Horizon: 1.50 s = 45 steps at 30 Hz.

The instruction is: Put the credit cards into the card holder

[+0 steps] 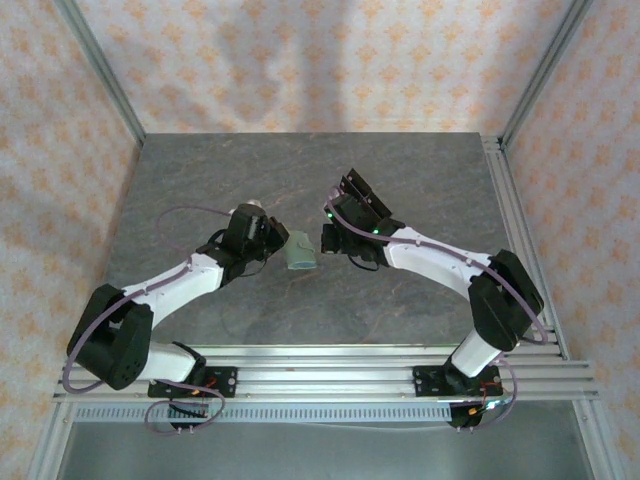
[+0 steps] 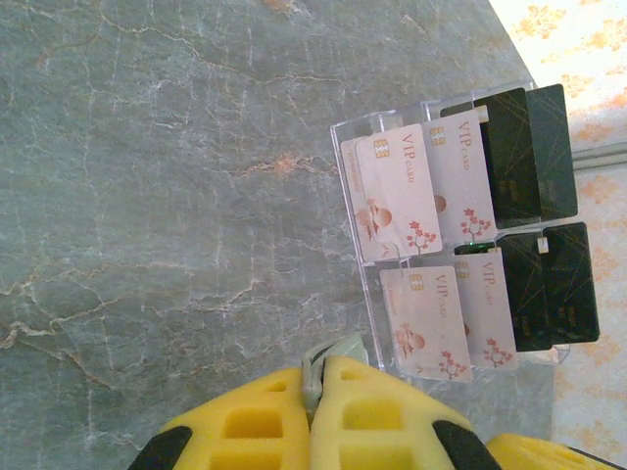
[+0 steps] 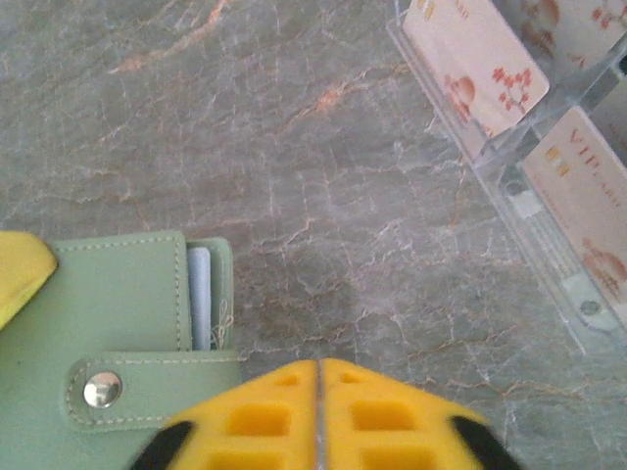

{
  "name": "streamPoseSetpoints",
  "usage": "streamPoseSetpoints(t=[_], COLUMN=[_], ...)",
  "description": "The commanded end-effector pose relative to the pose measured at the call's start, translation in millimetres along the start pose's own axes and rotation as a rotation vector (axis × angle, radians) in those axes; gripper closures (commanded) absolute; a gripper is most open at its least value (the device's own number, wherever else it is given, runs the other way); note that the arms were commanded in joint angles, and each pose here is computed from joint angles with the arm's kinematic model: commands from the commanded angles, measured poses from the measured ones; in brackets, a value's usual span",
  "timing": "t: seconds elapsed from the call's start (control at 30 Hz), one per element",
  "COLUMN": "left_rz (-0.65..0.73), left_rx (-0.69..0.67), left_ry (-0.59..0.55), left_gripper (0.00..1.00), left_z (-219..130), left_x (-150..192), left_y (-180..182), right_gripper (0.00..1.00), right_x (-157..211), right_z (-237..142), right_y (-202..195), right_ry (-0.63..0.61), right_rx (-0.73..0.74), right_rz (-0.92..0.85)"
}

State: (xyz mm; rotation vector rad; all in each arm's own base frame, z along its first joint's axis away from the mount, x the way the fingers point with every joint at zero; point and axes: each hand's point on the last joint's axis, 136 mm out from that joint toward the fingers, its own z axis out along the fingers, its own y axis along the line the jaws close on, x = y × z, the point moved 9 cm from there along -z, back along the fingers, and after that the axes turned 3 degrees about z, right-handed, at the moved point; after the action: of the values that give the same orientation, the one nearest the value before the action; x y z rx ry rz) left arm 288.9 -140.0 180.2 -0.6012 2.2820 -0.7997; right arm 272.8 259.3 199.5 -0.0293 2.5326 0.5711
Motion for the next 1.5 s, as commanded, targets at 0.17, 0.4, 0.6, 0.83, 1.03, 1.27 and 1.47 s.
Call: streamPoseSetpoints(t=[0.17,0.4,0.6,0.83,1.03,1.27,1.47], left_rz=[0.084,0.084,0.083,0.082,0.081,0.084,0.087], left_rx=[0.007,0.017,0.021,0.034,0.04,0.031,0.029], left_ry=[-0.047,-0.042,-0.042,-0.048,-0.054,-0.056,-0.057], left_gripper=[1.0,1.0,1.0,1.0,1.0,1.0,1.0], left_z=[-10.8,-10.3,-10.9,-12.2,-13.3,-15.4,-18.0], left_x=[-8.5,-8.2,-8.9,-10.5,-11.5,-10.3,-8.5], left_y=[-8.2,-9.7,-11.8,-15.7,-17.8,-15.6,-13.6], right_gripper=[0.52,0.48,0.48,0.54,0.84,1.0,1.0], right_x=[-1.5,2.2,1.8,6.1,8.9,11.3,11.1], right_z=[-11.8,-3.5,6.5,20.3,22.4,15.4,2.9], right_y=[26.6,48.0,57.4,52.7,46.9,28.7,2.6], right_ry=[0.014,0.021,0.03,0.044,0.045,0.036,0.011], right_rx=[-0.153,-0.17,-0.169,-0.116,-0.077,-0.039,-0.02], right_rz=[-0.013,-0.052,-0.065,-0.08,-0.093,-0.071,-0.011])
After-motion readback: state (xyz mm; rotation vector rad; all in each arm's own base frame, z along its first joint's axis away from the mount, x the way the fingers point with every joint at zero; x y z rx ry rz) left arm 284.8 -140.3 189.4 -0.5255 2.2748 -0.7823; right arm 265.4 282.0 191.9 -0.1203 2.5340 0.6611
